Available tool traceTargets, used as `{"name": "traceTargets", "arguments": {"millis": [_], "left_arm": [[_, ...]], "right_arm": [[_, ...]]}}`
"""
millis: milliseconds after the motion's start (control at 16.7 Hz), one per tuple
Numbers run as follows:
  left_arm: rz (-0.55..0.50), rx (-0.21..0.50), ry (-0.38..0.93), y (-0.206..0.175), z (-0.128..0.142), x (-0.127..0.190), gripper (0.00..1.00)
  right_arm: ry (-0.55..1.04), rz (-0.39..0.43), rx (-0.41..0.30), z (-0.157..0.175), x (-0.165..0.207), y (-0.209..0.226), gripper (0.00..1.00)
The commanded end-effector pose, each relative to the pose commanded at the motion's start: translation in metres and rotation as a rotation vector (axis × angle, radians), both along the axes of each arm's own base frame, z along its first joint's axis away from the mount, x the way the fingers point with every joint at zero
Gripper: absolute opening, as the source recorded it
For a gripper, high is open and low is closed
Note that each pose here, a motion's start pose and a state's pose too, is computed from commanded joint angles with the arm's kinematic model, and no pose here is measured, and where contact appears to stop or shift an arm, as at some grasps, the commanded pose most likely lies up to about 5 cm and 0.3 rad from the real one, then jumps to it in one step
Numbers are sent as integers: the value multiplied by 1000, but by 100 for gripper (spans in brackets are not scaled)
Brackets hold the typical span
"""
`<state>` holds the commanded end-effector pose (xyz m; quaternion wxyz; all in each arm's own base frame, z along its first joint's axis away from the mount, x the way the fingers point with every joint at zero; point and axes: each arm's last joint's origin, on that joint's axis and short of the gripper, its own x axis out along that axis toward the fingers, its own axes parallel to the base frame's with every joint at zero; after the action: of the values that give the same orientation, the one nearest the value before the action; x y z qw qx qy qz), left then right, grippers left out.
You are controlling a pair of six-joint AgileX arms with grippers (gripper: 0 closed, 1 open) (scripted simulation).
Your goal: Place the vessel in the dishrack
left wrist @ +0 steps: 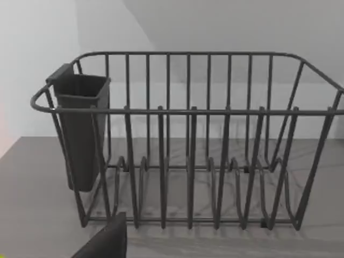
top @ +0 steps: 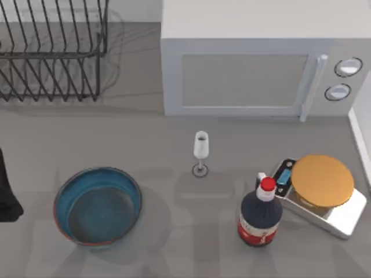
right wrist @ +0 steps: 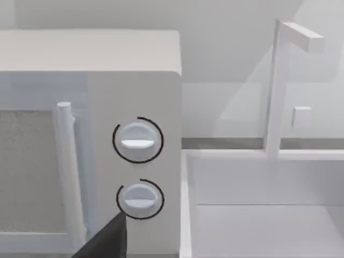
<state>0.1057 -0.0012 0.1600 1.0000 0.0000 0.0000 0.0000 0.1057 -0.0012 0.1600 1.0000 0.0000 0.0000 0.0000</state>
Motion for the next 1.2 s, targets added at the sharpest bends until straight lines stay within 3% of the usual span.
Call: {"name": "traceTargets", "arguments": {"millis": [240, 480, 840, 1200], "left_arm": [[-17, -14, 27, -2, 5, 0, 100], [-95, -85, 191, -11, 36, 5, 100], [-190, -168, 708, -47, 85, 53, 100], [-152, -121, 1219, -117, 95, 116, 100]], "right_arm": [[0, 0, 0, 0, 0, 0, 100], [0, 0, 0, 0, 0, 0, 100], [0, 0, 0, 0, 0, 0, 100], [0, 0, 0, 0, 0, 0, 100]]}}
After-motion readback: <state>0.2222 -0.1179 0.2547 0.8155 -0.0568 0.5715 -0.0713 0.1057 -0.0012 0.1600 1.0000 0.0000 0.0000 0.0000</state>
